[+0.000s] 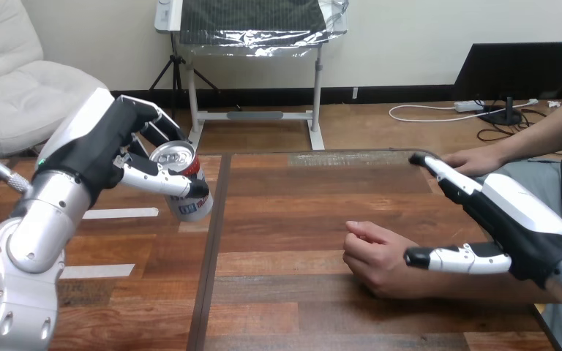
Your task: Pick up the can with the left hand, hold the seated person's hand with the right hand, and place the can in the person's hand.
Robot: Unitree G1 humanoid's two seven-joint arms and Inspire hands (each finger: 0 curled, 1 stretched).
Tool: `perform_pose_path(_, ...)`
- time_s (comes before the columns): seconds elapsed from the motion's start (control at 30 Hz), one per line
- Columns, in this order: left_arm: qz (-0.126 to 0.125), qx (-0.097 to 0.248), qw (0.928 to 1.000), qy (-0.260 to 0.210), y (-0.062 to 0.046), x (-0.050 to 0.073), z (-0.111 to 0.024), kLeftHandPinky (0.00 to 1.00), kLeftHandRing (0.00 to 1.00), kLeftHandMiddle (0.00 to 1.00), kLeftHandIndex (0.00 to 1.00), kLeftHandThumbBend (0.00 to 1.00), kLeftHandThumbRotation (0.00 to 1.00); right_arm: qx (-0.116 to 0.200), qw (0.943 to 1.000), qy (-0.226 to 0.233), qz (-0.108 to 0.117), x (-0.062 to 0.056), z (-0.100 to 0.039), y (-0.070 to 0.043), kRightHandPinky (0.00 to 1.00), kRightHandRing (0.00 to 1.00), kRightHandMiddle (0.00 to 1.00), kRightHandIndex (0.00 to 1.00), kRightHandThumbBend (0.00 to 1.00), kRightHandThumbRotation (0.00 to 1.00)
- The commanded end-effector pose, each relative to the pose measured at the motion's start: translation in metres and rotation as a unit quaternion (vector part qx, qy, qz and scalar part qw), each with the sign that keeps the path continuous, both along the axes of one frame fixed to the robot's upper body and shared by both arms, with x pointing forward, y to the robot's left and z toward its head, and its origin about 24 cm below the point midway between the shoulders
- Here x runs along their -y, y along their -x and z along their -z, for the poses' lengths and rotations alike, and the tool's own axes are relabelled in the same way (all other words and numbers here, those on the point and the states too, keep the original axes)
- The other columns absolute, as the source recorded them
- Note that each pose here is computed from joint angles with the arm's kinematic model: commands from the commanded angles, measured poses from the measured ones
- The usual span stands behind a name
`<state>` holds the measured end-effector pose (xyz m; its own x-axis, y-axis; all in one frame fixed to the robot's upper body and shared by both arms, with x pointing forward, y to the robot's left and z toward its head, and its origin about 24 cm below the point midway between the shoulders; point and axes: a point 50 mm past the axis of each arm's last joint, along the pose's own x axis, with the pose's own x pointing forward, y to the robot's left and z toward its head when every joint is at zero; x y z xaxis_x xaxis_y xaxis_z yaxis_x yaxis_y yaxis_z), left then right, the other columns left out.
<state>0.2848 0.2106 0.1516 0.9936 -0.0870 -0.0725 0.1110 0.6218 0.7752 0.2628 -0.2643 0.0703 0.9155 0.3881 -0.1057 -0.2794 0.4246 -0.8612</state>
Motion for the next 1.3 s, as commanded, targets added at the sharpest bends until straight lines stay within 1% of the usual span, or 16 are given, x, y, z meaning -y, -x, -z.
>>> perform_pose_path(0.0, 0.006, 0.060, 0.9982, -0.003, 0.001, 0.001, -0.030, 0.29, 0.37, 0.42, 0.45, 0.66, 0.00, 0.023, 0.9991, 0.029, -0.021, 0.003, -0.022, -0.017, 0.92, 1.00, 1.00, 1.00, 1.00, 0.75)
perform_pose_path(0.13, 0.008, 0.064, 0.9979, 0.003, 0.002, 0.001, -0.031, 0.31, 0.39, 0.43, 0.45, 0.65, 0.00, 0.008, 0.9989, 0.041, -0.021, 0.008, -0.020, -0.019, 0.92, 1.00, 1.00, 1.00, 1.00, 0.71)
perform_pose_path(0.27, 0.008, 0.065, 0.9978, 0.007, 0.003, 0.001, -0.031, 0.32, 0.38, 0.43, 0.45, 0.65, 0.00, -0.005, 0.9981, 0.059, -0.019, 0.014, -0.018, -0.021, 0.92, 1.00, 1.00, 1.00, 1.00, 0.68)
perform_pose_path(0.53, 0.007, 0.061, 0.9980, 0.011, 0.003, -0.002, -0.030, 0.33, 0.39, 0.43, 0.45, 0.65, 0.00, -0.021, 0.9966, 0.077, -0.018, 0.024, -0.015, -0.022, 0.90, 0.99, 1.00, 1.00, 1.00, 0.64)
perform_pose_path(0.67, 0.007, 0.059, 0.9982, 0.012, 0.003, -0.003, -0.030, 0.34, 0.40, 0.44, 0.45, 0.64, 0.00, -0.033, 0.9947, 0.095, -0.021, 0.029, -0.013, -0.023, 0.90, 0.99, 1.00, 1.00, 1.00, 0.64)
perform_pose_path(0.9, 0.006, 0.060, 0.9981, 0.012, 0.003, -0.003, -0.030, 0.35, 0.41, 0.44, 0.45, 0.64, 0.00, -0.051, 0.9907, 0.124, -0.021, 0.036, -0.010, -0.023, 0.97, 1.00, 1.00, 1.00, 1.00, 0.64)
perform_pose_path(1.07, 0.007, 0.061, 0.9980, 0.013, 0.003, -0.004, -0.030, 0.35, 0.41, 0.44, 0.45, 0.65, 0.00, -0.066, 0.9870, 0.145, -0.020, 0.040, -0.007, -0.022, 0.99, 1.00, 1.00, 1.00, 1.00, 0.64)
perform_pose_path(1.27, 0.009, 0.061, 0.9980, 0.014, 0.003, -0.004, -0.030, 0.35, 0.40, 0.43, 0.45, 0.65, 0.00, -0.081, 0.9844, 0.155, -0.018, 0.043, -0.003, -0.021, 1.00, 1.00, 0.99, 1.00, 1.00, 0.62)
